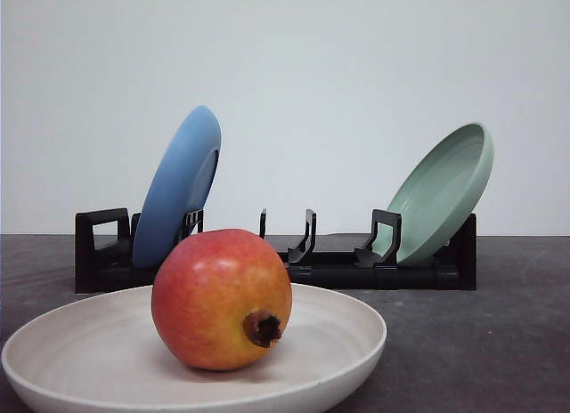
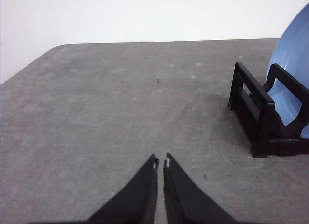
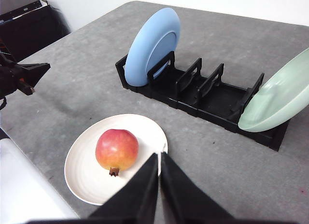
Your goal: Place pomegranate in white plate
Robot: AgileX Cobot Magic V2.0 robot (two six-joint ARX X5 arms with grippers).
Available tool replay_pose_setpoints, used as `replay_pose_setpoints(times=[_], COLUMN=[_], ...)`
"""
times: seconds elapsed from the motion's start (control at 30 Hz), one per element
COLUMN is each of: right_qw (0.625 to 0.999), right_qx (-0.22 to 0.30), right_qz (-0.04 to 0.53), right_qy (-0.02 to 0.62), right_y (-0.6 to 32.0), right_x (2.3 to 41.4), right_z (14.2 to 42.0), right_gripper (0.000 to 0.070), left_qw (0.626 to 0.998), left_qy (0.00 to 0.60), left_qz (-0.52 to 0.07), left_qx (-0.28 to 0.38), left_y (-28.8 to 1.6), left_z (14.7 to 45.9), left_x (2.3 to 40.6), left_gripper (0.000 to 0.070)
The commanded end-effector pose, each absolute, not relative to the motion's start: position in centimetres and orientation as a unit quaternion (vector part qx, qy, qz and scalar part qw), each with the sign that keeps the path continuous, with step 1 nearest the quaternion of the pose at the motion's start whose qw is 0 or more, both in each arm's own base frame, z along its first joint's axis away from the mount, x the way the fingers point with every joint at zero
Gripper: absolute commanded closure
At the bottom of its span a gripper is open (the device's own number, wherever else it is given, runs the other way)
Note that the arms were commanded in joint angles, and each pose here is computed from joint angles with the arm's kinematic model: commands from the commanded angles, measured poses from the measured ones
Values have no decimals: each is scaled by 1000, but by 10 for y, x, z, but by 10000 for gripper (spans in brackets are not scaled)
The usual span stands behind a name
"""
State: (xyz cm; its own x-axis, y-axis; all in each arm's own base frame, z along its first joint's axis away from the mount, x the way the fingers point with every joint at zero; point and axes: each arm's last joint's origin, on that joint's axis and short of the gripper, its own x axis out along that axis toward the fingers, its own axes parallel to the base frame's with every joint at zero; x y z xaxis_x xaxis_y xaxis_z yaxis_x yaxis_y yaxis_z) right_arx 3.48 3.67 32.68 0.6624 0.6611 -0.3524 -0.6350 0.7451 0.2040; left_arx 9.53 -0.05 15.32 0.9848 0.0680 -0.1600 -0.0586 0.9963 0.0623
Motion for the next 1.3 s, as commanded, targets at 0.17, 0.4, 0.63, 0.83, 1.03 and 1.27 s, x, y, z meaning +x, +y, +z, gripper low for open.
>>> replay_pose_setpoints(times=[0.17,0.4,0.63,0.83,1.03,1.27], right_qw=[911,911,911,911,911,916], right_qx=[32,32,32,32,32,36], right_qz=[360,360,360,360,360,348], right_qy=[199,199,199,199,199,195], right_y=[37,37,37,37,37,35], right_x=[35,35,35,35,35,35], right_z=[330,330,330,330,330,330], right_gripper=[700,700,700,700,700,700], left_qw=[995,996,996,996,996,996], left_qy=[91,91,91,91,90,90], left_qz=[3,-11,-11,-11,-11,-11], left_qx=[38,6,6,6,6,6], left_y=[-2,-3,-3,-3,-3,-3], left_z=[149,149,149,149,149,149], left_x=[96,96,96,96,96,96], left_gripper=[700,700,700,700,700,700])
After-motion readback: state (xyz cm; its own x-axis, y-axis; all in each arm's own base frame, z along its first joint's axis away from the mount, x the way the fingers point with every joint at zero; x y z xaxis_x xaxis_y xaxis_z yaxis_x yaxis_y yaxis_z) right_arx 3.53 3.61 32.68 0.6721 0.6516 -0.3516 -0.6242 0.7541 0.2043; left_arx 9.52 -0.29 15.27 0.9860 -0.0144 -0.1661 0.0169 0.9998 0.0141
